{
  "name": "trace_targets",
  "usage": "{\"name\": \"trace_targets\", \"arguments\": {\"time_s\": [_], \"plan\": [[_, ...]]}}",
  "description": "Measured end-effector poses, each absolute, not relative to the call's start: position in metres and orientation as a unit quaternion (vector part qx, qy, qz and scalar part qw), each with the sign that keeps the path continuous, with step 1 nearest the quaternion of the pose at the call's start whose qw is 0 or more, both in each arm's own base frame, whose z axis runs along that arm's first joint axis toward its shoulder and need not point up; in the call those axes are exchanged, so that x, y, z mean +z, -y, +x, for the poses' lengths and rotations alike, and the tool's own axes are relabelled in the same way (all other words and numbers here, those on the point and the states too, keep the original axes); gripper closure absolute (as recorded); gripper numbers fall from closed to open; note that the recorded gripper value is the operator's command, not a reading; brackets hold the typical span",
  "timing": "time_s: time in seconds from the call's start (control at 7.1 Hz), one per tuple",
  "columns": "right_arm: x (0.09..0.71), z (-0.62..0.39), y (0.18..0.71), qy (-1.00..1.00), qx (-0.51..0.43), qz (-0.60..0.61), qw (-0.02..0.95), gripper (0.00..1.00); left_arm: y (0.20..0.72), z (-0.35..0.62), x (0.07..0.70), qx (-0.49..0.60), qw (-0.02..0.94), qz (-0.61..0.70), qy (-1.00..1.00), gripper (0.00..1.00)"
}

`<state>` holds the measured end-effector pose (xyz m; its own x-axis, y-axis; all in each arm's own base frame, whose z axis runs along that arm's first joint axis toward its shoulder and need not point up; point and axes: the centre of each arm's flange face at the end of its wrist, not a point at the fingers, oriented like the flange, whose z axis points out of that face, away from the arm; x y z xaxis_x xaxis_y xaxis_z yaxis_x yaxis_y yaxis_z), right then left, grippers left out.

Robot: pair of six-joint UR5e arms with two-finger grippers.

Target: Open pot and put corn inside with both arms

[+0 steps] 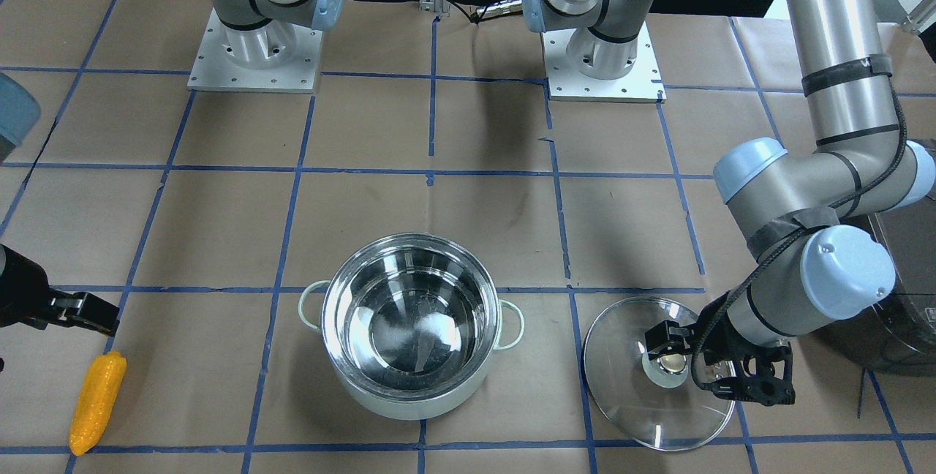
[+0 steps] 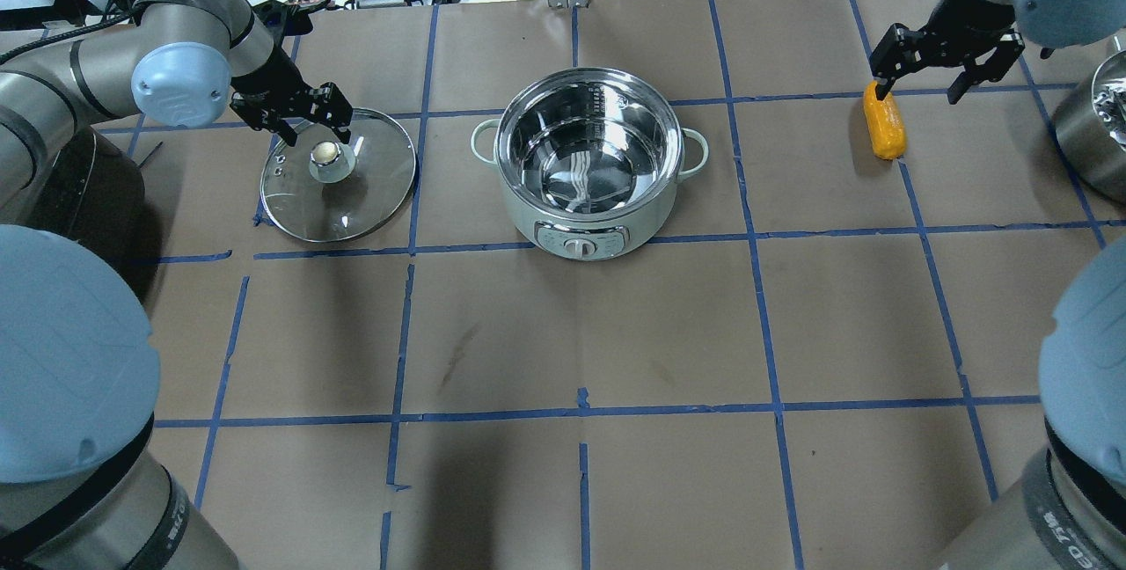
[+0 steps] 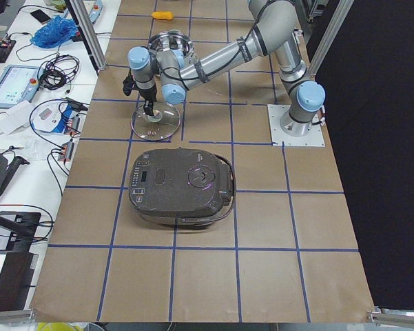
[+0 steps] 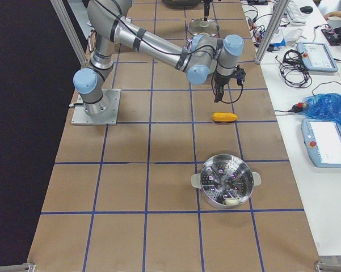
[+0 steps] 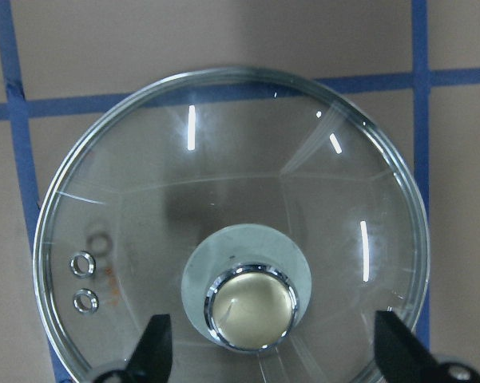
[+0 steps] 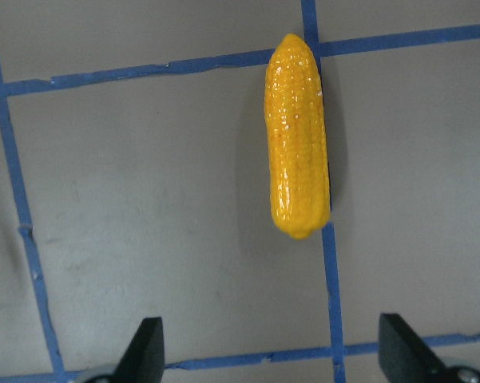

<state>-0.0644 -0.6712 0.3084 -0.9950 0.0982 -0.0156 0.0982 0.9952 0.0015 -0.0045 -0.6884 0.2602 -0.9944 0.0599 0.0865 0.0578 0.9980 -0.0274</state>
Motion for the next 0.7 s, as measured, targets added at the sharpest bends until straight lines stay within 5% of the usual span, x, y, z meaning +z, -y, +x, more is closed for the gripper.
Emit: {"name": "trace_targets", "arguments": {"time_s": [0.42, 0.7], "plan": [[0.235, -0.075, 0.699, -0.999, -0.018, 0.044, 0.001, 0.13, 0.651, -0.038, 0.356, 0.016, 0.037, -0.016, 0.999, 0.00], [0.214, -0.078, 0.706, -0.999, -0.028, 0.040, -0.003, 0.43, 0.599, -0.061, 0.433, 0.007, 0.034, -0.003, 0.999, 0.00]]}}
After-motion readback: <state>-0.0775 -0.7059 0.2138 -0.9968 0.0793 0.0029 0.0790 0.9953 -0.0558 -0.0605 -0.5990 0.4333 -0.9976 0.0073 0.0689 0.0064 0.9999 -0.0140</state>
